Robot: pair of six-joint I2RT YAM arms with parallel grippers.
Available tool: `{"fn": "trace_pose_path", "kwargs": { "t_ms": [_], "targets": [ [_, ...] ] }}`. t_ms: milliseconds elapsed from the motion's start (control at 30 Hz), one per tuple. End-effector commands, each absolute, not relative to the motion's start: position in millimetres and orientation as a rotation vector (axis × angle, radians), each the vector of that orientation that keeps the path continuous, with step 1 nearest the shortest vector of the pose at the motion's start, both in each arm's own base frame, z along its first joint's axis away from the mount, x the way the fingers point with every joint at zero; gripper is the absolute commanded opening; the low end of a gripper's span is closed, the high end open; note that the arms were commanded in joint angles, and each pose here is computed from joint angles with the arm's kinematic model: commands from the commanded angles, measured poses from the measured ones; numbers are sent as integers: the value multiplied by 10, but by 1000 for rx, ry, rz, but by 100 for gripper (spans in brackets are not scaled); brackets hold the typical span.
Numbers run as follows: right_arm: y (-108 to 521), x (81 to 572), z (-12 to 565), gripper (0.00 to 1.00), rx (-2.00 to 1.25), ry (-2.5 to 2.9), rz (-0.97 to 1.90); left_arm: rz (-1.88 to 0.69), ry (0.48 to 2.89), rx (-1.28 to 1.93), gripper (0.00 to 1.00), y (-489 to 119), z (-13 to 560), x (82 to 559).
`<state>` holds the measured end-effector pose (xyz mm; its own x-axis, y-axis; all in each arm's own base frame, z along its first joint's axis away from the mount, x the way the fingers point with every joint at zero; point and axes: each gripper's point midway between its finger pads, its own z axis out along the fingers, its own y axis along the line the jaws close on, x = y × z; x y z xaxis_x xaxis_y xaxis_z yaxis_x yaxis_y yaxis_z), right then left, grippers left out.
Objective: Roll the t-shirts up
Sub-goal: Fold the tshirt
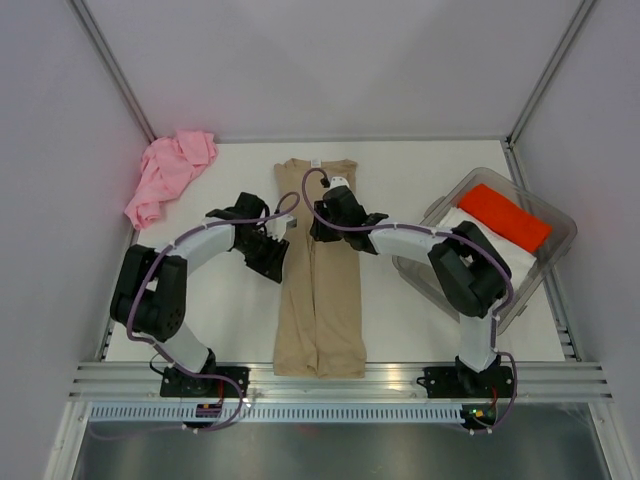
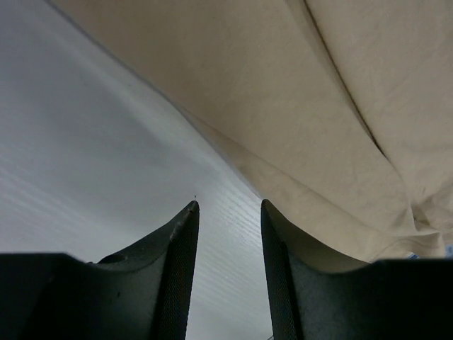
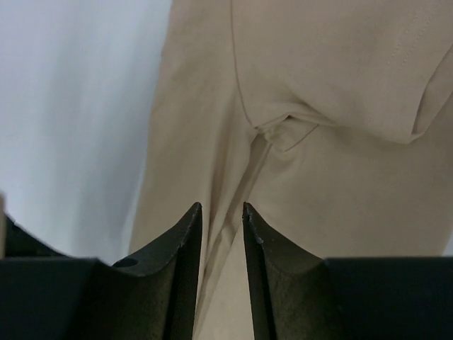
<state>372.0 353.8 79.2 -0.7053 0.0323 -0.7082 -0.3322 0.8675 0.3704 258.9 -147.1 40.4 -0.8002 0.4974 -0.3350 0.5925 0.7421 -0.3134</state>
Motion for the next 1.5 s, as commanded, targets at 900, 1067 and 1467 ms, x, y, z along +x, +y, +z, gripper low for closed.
{"fn": "trace_pose_path", "kwargs": {
  "t_ms": [900,1067,1467],
  "targets": [
    [3831,4152,527,0,-146,2257,780,-693,2746,825,2,-1747,135,2524],
    [3708,4212,595,0,-111,2231,795,-670,2713,842,2,-1726,224,2540],
    [3582,4247,600,0,-71,2218,818,-583,2724,928,2,-1595,361,2504]
  ]
}}
